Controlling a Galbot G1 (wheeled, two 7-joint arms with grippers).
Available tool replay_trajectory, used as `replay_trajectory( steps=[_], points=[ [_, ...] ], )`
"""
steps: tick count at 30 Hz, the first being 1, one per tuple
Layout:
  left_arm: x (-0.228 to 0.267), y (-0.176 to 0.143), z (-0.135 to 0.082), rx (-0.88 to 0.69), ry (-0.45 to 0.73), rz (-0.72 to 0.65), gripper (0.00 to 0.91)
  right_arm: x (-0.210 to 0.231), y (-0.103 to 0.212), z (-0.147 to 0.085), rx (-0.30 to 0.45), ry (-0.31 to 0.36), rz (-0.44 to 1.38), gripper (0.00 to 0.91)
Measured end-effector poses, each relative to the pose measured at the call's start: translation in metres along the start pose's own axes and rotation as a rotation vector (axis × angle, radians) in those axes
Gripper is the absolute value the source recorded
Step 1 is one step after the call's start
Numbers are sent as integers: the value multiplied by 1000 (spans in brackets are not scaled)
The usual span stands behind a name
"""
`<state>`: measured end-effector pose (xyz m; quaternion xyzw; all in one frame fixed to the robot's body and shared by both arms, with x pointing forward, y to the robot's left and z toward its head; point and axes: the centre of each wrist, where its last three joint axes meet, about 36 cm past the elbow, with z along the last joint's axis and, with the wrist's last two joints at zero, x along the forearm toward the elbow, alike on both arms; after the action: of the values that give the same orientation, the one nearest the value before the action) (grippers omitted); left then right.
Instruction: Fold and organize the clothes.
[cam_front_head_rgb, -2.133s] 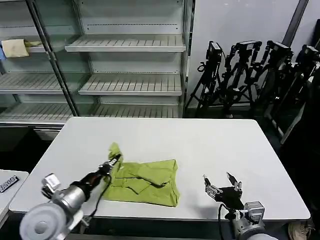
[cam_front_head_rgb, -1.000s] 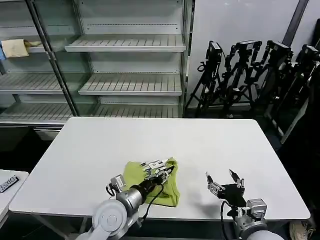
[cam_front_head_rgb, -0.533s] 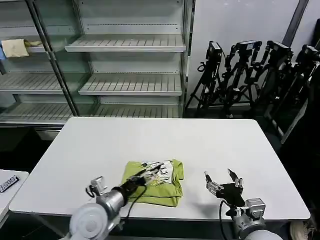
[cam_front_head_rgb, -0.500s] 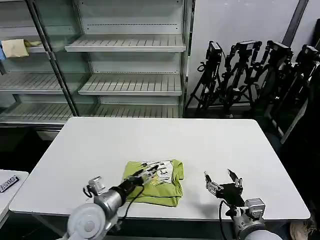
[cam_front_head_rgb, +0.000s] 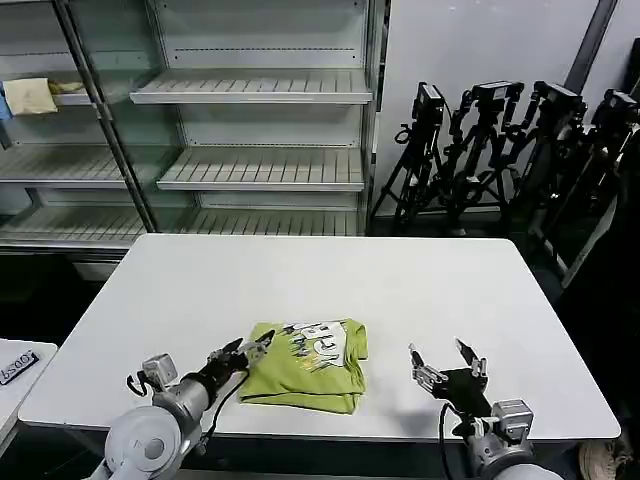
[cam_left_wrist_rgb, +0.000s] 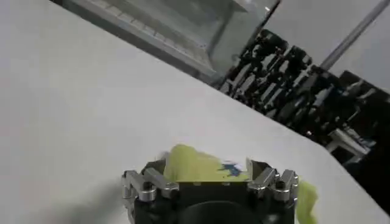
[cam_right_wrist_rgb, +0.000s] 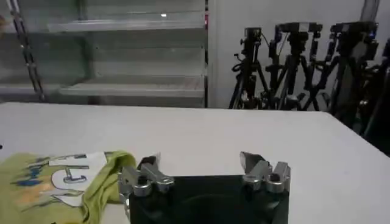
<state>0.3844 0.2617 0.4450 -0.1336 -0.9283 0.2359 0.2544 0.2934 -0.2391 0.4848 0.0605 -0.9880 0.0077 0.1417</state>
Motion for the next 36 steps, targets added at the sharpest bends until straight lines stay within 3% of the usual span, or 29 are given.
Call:
replay_trajectory(
  steps=[14,15,16,19,20,21,36],
  points=[
    [-5,-9,28,61,47,26,907,6,-1,-4,-1,-7,9,907],
    [-6,-10,29,70,47,29,796,6,-1,-4,-2,-8,9,907],
    [-7,-11,29,80,46,32,554,7,-1,-4,-2,-8,9,907],
    [-9,-12,30,108,41,38,212,8,-1,-4,-2,-6,12,907],
    [-10,-12,31,116,40,38,212,8,-1,-3,-3,-5,12,907],
    [-11,-11,31,127,39,39,91,8,-1,-3,-3,-5,13,907],
    [-13,-10,31,283,12,74,50,11,0,-5,-4,-9,18,907]
  ],
)
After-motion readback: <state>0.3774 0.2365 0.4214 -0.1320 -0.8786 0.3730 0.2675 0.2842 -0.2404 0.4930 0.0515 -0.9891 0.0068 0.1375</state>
